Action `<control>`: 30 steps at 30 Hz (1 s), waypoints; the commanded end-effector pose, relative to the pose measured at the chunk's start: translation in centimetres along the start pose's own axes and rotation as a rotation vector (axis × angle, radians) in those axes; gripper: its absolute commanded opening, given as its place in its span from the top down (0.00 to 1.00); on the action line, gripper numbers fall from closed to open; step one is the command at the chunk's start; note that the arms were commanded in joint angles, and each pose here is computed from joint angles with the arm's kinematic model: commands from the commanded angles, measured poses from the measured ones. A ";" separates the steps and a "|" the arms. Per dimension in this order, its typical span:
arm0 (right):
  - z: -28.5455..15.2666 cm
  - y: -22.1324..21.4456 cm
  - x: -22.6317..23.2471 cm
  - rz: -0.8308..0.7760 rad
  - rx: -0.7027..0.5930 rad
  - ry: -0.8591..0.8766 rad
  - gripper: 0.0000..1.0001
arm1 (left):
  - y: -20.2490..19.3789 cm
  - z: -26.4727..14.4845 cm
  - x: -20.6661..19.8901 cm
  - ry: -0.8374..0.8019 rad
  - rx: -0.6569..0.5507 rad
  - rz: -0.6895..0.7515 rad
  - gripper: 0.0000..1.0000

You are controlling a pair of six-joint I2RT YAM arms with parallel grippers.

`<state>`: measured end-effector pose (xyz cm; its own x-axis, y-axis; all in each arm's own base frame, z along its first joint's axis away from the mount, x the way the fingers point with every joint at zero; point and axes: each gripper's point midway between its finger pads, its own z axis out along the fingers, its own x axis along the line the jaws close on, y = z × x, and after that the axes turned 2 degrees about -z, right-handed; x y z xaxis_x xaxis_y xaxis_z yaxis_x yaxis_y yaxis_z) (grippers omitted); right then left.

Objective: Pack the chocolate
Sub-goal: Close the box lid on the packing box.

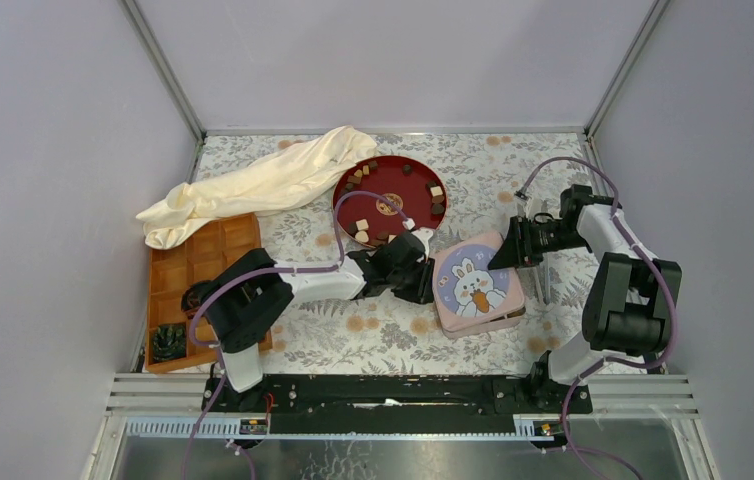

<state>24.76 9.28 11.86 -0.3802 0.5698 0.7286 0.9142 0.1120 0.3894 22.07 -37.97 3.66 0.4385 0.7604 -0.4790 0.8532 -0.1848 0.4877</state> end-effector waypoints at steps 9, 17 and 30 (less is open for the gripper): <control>-1.7 1.3 0.6 0.076 -0.091 0.084 0.80 | 2.2 -0.8 -1.1 -0.066 -0.065 0.004 0.57; -1.6 0.6 -1.5 0.135 -0.072 0.064 0.78 | 2.9 -2.4 -1.3 -0.121 -0.113 -0.022 0.47; -2.0 0.4 -4.6 0.172 -0.057 -0.015 0.68 | 2.1 0.2 -0.6 -0.096 -0.031 -0.021 0.47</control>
<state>25.64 5.95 9.76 -0.1811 0.5473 0.8171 0.9671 -0.0518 0.2491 22.85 -37.91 4.26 0.4279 0.7199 -0.5465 0.8634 -0.1468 0.4826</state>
